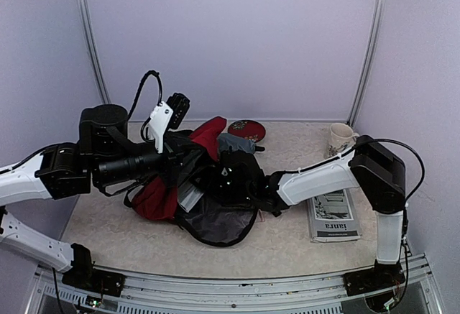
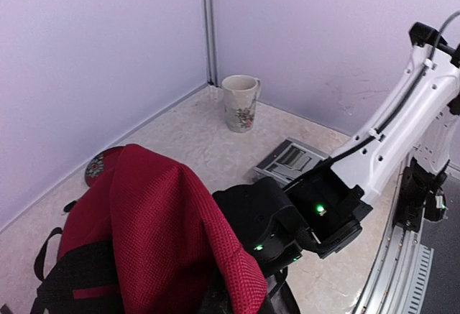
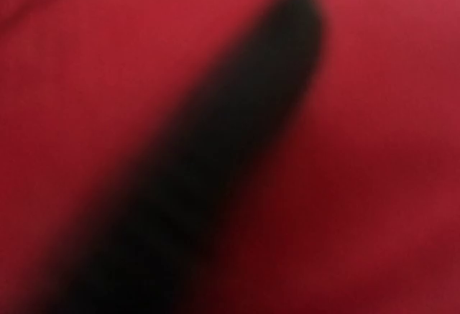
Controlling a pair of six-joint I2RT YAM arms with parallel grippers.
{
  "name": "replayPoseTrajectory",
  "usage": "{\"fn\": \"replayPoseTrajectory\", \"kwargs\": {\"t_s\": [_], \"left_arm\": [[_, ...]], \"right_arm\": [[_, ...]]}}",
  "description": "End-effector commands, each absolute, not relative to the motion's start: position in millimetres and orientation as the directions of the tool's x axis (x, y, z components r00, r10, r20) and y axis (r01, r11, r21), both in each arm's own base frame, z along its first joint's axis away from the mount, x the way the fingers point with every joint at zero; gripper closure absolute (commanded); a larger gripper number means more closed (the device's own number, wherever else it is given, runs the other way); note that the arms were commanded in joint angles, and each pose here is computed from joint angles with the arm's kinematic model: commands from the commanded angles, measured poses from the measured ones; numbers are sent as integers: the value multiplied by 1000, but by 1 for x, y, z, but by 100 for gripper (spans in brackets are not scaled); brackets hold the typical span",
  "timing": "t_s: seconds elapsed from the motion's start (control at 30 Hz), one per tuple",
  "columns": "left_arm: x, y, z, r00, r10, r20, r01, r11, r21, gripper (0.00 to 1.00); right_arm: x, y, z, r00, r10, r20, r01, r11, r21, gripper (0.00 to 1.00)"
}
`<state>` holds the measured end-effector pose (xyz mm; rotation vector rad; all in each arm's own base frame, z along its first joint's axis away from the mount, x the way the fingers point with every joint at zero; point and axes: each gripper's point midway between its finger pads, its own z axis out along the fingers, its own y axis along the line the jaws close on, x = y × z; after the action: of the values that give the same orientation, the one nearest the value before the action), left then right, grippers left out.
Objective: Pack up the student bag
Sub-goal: Adjust the book in the largest pocket of the bag, then move the book to the center of the board.
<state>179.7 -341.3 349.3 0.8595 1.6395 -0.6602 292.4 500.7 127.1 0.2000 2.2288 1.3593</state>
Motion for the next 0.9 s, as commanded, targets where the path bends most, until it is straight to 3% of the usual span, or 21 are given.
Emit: {"fn": "replayPoseTrajectory", "kwargs": {"t_s": [0.0,0.07,0.17,0.43,0.53,0.7,0.87], "left_arm": [[209,-301,376,-124,92,-988,697,716,-21,100],[222,-287,367,-158,86,-984,659,751,-40,100],[238,-267,357,-186,67,-980,604,795,-60,100],[252,-245,344,-219,78,-973,552,832,-57,100],[254,-239,344,-220,78,-972,540,840,-55,100],[255,-241,345,-212,82,-974,549,834,-49,100],[252,-246,344,-210,92,-973,577,816,-47,100]], "right_arm": [[278,510,138,-877,199,-437,-284,519,806,18],[267,504,149,-860,139,-490,-347,544,764,9],[246,491,164,-821,-2,-570,-460,593,661,5],[210,418,194,-782,-103,-614,-516,660,547,4],[214,374,194,-790,-60,-611,-422,776,469,9],[234,283,166,-828,-40,-560,-174,967,189,12],[231,188,121,-888,-59,-457,51,973,-225,0]]}}
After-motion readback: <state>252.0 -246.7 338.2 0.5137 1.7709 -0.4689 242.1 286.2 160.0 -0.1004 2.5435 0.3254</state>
